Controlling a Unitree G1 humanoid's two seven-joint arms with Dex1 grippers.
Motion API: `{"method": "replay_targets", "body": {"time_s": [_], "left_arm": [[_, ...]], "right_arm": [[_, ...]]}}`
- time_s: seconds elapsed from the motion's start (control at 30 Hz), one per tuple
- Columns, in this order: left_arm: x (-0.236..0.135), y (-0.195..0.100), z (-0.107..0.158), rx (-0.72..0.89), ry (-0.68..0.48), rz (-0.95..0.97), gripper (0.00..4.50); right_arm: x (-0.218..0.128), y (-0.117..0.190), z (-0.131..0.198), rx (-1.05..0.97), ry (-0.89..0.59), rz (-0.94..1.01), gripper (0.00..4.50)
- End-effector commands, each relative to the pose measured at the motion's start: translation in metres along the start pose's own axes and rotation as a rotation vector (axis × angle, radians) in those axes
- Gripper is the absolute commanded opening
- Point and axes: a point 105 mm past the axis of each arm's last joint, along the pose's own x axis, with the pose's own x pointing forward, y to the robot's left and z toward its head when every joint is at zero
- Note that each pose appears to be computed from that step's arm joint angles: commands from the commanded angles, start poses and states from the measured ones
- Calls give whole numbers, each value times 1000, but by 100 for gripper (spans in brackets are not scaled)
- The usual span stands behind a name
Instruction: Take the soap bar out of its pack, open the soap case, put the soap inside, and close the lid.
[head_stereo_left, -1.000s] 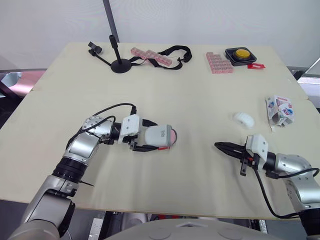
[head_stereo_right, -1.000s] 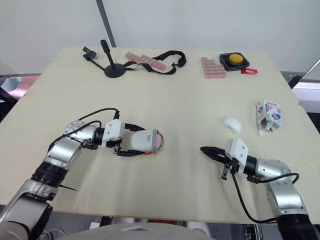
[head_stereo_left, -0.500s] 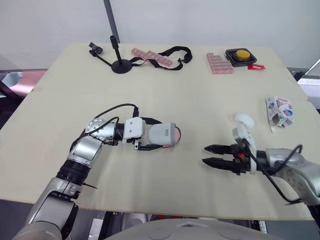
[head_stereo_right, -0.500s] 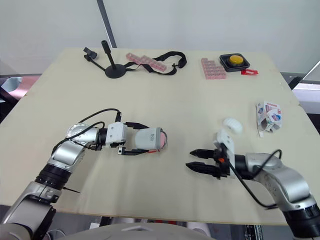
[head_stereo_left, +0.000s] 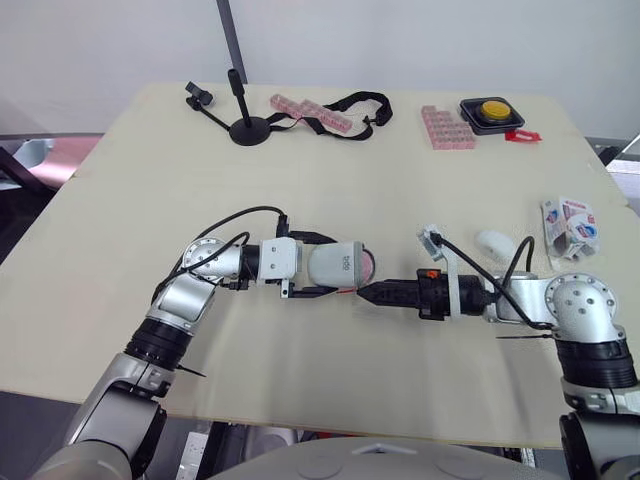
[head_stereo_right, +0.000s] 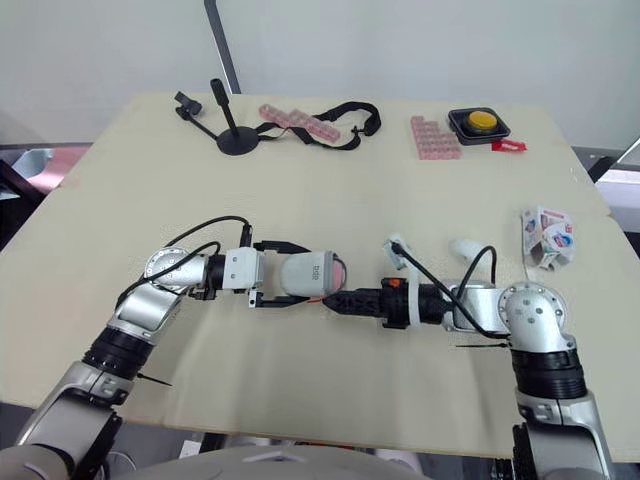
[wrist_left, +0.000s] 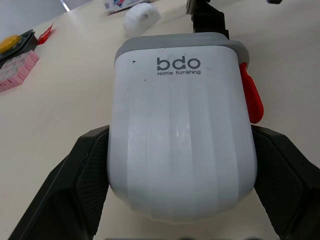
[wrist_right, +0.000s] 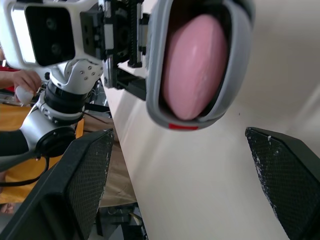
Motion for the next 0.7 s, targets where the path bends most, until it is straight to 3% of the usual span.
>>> {"method": "replay_targets", "body": {"time_s": [0.03,0.7], "left_arm": [[2,7,14,63,-40,10,347],[2,3,17,58,-48,-2,347]], "right_arm": [[4,8,9,0,-26,27,448],[15,5,21,28,-50,25,448]]}}
